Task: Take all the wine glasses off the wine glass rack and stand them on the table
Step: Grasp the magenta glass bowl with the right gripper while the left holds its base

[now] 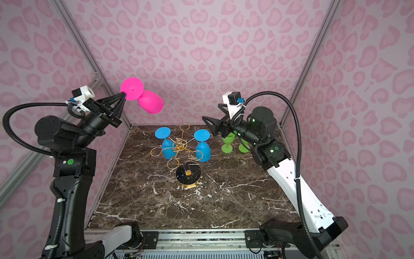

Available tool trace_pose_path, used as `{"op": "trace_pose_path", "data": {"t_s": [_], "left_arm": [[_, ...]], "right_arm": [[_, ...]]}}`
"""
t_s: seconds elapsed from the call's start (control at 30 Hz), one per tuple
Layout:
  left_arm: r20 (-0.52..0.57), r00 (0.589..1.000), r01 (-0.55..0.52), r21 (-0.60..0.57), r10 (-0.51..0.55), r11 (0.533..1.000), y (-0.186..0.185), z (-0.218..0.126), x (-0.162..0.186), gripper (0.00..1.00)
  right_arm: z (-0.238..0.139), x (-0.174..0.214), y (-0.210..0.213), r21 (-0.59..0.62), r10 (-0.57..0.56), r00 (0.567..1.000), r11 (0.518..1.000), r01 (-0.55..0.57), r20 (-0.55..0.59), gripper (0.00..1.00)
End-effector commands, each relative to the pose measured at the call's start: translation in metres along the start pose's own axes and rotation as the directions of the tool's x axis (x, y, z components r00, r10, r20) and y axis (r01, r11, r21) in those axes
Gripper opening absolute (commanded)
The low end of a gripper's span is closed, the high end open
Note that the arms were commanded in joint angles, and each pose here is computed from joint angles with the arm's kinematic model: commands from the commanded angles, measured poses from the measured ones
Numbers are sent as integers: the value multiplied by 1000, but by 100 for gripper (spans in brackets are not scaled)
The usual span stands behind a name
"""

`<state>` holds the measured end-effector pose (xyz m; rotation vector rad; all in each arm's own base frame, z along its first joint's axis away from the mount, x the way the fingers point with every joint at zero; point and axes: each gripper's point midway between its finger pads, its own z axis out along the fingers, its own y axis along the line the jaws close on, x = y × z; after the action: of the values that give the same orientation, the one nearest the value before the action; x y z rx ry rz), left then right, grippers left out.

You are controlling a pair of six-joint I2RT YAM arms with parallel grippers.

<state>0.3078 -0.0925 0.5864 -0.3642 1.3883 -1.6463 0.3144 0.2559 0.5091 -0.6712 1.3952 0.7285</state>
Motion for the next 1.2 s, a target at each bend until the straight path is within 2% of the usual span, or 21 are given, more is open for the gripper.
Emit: {"op": "trace_pose_path", "data": {"t_s": [0.0,0.17,0.4,0.8,1.17], "left_arm": [[-30,998,-47,105,50,993,-28,9,7,4],[-98,995,-9,147,24,989,-33,26,18,4],[-166,986,47,159,-21,986,-20,41,26,4],[-247,965,129,160,-87,979,-4,64,40,4],[-284,950,184,171,-131,968,-2,67,48,4]], "right_arm": [[12,-16,8,11,-164,985,986,164,56,90],[37,-19,29,-10,-306,945,951,309,117,94],[74,-15,33,-4,-396,910,917,400,126,98],[125,-13,28,-17,-385,909,919,393,158,98],[147,-4,21,-8,-387,911,920,392,145,97]]}}
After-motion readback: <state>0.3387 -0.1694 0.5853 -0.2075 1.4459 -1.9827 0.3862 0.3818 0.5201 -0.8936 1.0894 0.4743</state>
